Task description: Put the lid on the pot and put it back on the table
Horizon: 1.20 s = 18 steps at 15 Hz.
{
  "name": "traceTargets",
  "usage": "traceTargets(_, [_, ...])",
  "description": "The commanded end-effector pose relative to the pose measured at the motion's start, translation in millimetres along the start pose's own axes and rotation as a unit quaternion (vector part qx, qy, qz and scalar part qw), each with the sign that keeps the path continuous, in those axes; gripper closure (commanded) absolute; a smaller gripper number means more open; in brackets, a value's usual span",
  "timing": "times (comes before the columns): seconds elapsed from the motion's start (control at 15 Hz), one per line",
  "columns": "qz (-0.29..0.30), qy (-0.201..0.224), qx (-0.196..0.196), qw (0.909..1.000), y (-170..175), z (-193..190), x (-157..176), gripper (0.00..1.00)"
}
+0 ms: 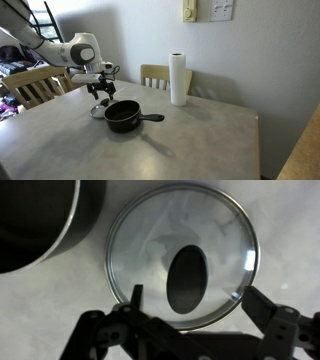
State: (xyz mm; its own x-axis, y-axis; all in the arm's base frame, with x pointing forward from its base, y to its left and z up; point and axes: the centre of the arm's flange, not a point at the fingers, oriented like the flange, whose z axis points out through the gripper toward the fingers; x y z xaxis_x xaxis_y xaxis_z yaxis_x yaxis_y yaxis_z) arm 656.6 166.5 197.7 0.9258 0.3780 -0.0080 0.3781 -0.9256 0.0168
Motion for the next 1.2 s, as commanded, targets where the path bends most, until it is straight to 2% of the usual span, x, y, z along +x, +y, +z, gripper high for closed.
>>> traceTargets(0.0, [-0.012, -0.023, -0.023, 0.9994, 0, 0, -1, 0.00])
traceTargets(0.13, [-0.007, -0.022, -0.017, 0.9996, -2, 3, -3, 0.04])
traceTargets(0.2, [-0.008, -0.019, -0.010, 0.9997, -3, 4, -3, 0.01])
traceTargets(0.27, [-0.007, -0.016, -0.002, 0.9998, -6, 6, -3, 0.04])
traceTargets(0.33, [-0.005, -0.016, 0.001, 0.9999, -8, 9, -3, 0.13])
traceTargets(0.4, [-0.005, -0.018, 0.004, 0.9998, -4, 11, -3, 0.29])
traceTargets(0.93, [0.001, -0.022, -0.001, 0.9997, 8, 13, -3, 0.84])
traceTargets(1.13, [0.009, -0.022, -0.006, 0.9997, 11, 5, -2, 0.85])
